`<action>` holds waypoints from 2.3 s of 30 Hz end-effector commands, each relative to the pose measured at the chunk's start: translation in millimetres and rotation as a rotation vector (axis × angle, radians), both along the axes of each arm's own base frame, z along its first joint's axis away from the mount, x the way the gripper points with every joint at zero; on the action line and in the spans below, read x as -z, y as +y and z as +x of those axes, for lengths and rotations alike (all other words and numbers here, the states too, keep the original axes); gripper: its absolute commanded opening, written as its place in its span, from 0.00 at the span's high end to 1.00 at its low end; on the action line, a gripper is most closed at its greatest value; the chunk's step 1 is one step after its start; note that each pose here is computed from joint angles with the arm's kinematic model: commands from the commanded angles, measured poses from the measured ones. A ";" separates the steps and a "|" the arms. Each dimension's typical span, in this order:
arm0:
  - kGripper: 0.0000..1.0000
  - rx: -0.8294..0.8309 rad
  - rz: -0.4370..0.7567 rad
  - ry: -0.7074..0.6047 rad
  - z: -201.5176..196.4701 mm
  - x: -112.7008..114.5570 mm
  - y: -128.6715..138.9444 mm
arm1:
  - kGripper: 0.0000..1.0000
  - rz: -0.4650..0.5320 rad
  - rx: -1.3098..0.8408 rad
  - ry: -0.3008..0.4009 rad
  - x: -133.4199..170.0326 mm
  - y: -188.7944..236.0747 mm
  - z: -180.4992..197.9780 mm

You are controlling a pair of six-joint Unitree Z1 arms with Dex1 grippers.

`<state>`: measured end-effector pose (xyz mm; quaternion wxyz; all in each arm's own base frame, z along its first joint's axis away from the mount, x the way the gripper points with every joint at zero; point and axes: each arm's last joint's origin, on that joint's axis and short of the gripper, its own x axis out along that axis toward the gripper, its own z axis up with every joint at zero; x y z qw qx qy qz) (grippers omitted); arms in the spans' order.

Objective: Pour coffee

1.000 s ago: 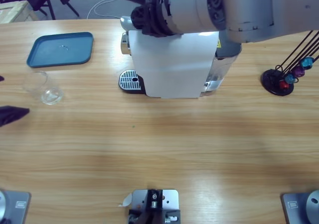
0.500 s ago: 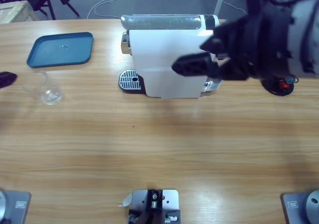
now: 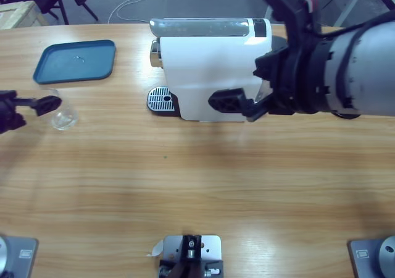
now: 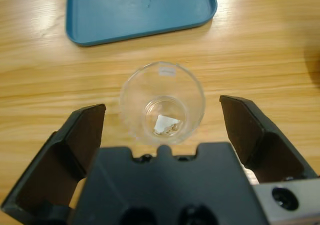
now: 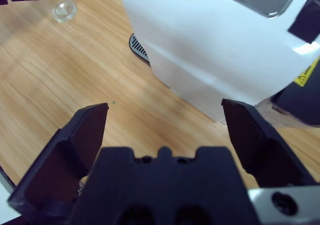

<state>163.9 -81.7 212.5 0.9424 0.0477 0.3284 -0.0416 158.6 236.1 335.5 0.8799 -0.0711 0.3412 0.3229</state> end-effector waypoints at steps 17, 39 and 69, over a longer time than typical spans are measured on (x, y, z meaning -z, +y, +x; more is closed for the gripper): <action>0.73 0.021 0.075 0.061 26.9 56.5 -7.4 | 0.00 -0.074 0.042 0.081 39.9 22.3 9.9; 1.00 1.122 0.294 0.003 92.4 -21.4 -77.5 | 0.00 -0.156 -0.004 -0.028 0.1 -63.8 -38.5; 1.00 1.350 0.162 -0.002 156.9 30.1 -151.9 | 0.00 -0.219 0.044 -0.014 16.8 -85.3 -48.7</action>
